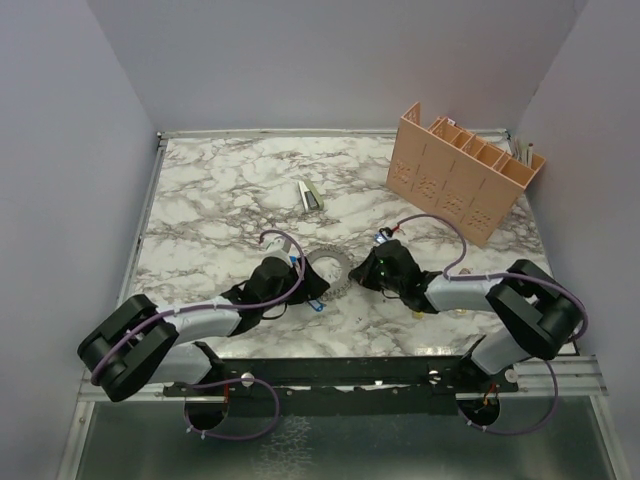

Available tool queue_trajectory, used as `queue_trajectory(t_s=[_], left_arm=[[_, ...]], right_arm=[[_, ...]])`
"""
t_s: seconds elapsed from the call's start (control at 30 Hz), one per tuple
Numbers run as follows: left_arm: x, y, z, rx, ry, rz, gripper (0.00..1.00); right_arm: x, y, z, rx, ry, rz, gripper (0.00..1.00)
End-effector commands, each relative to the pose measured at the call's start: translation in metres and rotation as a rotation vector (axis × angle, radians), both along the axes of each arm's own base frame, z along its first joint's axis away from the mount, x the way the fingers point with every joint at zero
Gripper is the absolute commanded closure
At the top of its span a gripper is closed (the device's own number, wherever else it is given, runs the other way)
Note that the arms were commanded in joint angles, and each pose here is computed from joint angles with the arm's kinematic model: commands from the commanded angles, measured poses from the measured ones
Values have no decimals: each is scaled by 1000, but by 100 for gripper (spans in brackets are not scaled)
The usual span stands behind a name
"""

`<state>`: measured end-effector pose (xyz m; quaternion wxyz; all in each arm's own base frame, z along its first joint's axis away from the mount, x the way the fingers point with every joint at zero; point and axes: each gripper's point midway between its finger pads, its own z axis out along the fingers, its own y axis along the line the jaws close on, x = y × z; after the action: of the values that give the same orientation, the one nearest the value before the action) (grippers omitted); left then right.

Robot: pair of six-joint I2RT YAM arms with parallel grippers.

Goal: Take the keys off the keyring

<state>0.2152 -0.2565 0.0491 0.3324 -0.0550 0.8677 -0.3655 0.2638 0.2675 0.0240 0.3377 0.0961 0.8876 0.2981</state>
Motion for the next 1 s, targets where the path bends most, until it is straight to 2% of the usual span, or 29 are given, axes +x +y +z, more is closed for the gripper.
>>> queue_trajectory(t_s=[0.0, 0.33, 0.63, 0.87, 0.97], left_arm=[[3, -2, 19, -20, -86, -20, 30], [12, -8, 59, 42, -260, -120, 22], [44, -1, 106, 155, -488, -99, 18], [55, -19, 144, 169, -625, -183, 18], [50, -29, 137, 189, -644, -288, 19]], right_arm=[[2, -19, 15, -105, -88, 10, 99], [5, -46, 67, -323, -300, 139, 99], [-1, -47, 127, -386, -445, 289, 99], [-15, -40, 168, -415, -587, 477, 99], [-22, -38, 184, -418, -624, 537, 99]])
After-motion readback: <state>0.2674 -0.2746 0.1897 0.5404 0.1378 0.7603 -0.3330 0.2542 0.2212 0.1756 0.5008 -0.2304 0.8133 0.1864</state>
